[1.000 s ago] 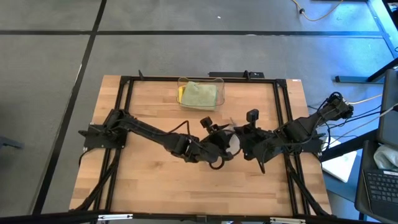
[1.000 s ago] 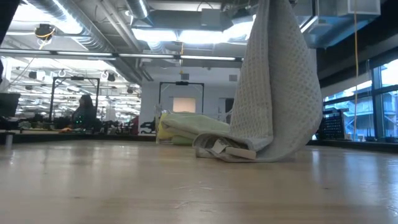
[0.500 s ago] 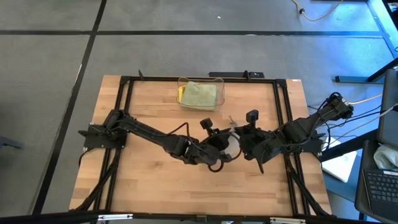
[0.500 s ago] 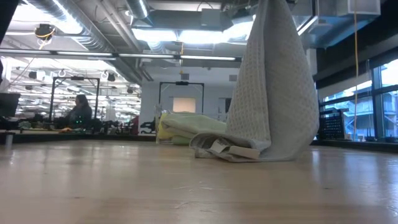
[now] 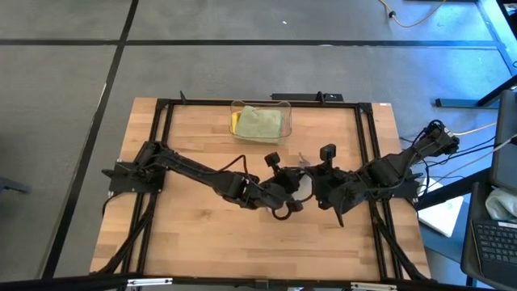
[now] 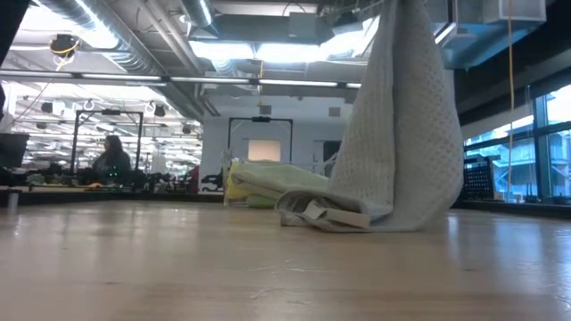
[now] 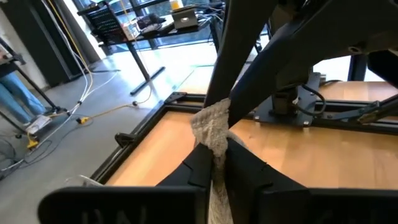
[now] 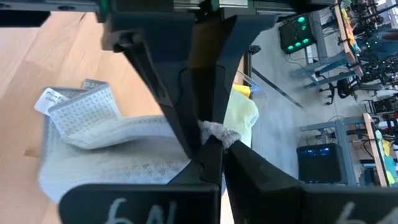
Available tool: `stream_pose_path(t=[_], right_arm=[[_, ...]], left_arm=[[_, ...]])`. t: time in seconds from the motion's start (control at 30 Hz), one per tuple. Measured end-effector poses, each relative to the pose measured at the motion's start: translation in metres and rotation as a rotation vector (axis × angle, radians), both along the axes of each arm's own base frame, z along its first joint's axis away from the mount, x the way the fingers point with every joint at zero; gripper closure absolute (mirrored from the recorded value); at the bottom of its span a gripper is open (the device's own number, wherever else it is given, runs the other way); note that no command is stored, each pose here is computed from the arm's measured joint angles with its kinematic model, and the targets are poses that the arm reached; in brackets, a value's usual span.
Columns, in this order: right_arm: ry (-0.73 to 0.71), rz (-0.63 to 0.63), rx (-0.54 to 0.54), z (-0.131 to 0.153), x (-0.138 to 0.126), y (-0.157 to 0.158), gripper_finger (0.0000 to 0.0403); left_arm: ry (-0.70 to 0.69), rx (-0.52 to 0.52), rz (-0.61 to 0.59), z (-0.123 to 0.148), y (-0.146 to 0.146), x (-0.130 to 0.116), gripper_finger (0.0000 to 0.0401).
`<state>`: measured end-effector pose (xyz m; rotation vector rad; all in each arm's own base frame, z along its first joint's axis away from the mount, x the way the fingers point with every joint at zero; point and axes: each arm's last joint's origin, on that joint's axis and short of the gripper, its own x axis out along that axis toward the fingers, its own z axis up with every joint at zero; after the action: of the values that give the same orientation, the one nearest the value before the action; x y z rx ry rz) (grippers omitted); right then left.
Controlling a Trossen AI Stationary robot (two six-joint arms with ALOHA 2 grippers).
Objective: Fold microfiber towels
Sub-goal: Fold the gray microfiber cloth
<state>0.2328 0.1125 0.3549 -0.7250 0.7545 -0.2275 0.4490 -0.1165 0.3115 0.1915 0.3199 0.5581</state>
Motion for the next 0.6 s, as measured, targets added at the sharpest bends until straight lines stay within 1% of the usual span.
stream_pose_path(t=[0.23,0.33,0.43,0.53,0.6], right_arm=[[-0.011,-0.002,0.003,0.0007,0.0008,0.0002,0.039],[-0.022,-0.003,0.007,0.0014,0.0016,0.0005,0.039],[-0.018,-0.003,0.005,0.0011,0.0013,0.0003,0.039],[-0.013,-0.002,0.002,0.0008,0.0009,0.0002,0.039],[-0.011,-0.001,0.004,0.0007,0.0009,0.0002,0.039]], left_arm=[[-0.002,-0.014,0.013,-0.0009,0.0027,0.0003,0.0325],[0.007,0.001,0.045,-0.0019,0.0062,0.0004,0.032],[0.018,0.031,0.062,-0.0016,0.0069,0.0,0.0337],[0.044,0.076,0.061,-0.0014,0.0041,-0.0011,0.0381],[0.059,0.099,0.053,-0.0013,0.001,-0.002,0.0394]])
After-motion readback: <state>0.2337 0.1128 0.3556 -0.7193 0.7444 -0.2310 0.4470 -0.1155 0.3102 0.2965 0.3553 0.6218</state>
